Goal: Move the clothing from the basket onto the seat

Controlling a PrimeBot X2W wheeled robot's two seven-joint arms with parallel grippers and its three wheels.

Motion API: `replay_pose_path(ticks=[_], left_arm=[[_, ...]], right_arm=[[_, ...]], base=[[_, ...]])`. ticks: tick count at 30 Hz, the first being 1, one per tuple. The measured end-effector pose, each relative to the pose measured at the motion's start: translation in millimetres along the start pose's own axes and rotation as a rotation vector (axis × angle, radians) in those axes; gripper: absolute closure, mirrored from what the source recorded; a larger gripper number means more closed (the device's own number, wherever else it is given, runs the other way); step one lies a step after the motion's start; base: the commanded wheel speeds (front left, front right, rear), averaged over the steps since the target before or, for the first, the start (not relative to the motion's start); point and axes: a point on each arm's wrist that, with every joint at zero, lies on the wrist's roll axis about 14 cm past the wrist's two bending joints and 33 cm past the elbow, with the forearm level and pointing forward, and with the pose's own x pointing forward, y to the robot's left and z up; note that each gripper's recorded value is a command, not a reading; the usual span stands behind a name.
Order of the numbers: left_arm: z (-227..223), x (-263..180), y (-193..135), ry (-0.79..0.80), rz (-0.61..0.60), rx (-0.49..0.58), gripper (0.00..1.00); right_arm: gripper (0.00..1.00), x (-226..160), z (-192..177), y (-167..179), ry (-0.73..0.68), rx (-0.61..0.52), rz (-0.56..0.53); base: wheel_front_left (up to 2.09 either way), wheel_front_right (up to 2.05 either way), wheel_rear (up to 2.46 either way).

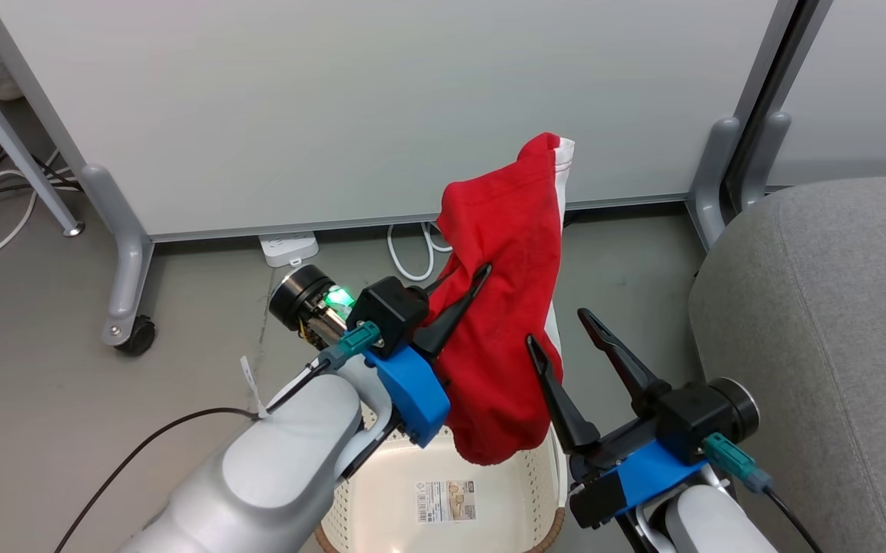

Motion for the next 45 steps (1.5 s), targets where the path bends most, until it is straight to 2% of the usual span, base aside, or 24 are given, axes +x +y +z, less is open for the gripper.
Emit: replay_pose_path(ticks=[12,27,45], left_arm=[[-1,6,-9,-0.002,-0.029,-0.006,1.00],[3,11,-6,-0.019,-0.029,-0.004,1.00],[6,15,-12,-0.032,-0.058,-0.002,1.00]], right_arm=[[0.00,20,-23,15,0.073,0.003,0.076],[0.00,25,-46,9,0.142,0.030,0.066],[0.00,52,-40,9,0.142,-0.035,0.123]], base=[[0.00,0.00,0.00],[0.00,0.00,0.00],[0.00,0.00,0.00]])
